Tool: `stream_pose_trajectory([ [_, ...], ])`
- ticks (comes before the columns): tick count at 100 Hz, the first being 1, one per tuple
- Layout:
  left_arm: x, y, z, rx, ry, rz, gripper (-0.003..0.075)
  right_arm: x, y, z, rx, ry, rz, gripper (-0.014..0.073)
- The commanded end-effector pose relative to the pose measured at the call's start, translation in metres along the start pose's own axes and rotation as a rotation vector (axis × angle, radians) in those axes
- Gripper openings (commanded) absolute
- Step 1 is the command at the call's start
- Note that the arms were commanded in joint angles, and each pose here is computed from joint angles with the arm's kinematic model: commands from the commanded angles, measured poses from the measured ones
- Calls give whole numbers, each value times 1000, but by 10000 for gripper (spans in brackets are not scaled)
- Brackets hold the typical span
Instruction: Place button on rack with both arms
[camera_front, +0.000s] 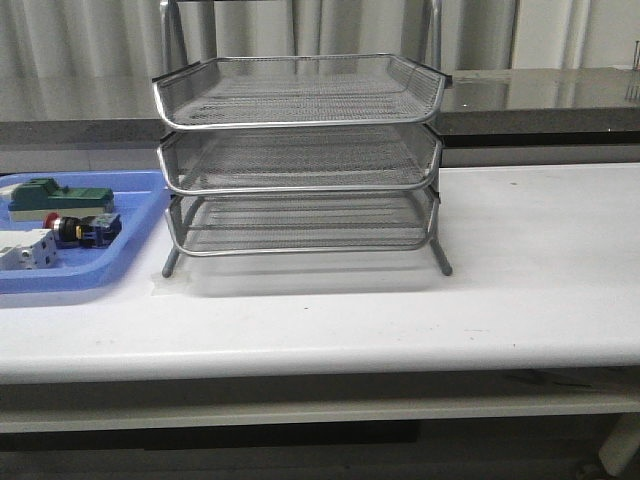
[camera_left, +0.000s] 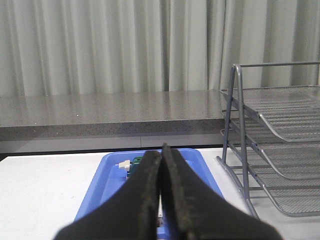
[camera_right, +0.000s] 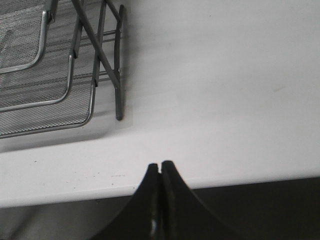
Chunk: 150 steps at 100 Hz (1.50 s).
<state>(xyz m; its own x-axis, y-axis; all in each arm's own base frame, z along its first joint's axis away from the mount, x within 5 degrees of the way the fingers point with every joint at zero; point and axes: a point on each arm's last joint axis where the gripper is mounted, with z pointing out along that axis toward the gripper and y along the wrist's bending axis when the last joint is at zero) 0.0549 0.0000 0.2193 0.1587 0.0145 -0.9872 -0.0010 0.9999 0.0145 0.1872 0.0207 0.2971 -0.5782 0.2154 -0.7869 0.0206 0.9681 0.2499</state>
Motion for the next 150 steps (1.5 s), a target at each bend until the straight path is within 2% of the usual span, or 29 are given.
stream_pose_trajectory([
  [1,7,0,-3,-2,-62,-6,4,-17,4,8,-29,-80,53,-55],
  [16,7,0,-3,-2,-62,-6,4,-12,7,29,-40,-15,110,14],
  [35,7,0,-3,-2,-62,-6,4,-8,23,51,-89,36,124,227],
  [45,7,0,-3,-2,-62,-6,4,-11,34,60,-120,33,125,292],
  [60,7,0,-3,-2,-62,-6,4,-18,46,77,-143,46,145,295],
  [118,7,0,-3,-2,-62,-6,4,-50,67,149,-143,115,210,295],
  [150,7,0,-3,-2,-62,-6,4,-51,94,172,-191,152,180,295],
])
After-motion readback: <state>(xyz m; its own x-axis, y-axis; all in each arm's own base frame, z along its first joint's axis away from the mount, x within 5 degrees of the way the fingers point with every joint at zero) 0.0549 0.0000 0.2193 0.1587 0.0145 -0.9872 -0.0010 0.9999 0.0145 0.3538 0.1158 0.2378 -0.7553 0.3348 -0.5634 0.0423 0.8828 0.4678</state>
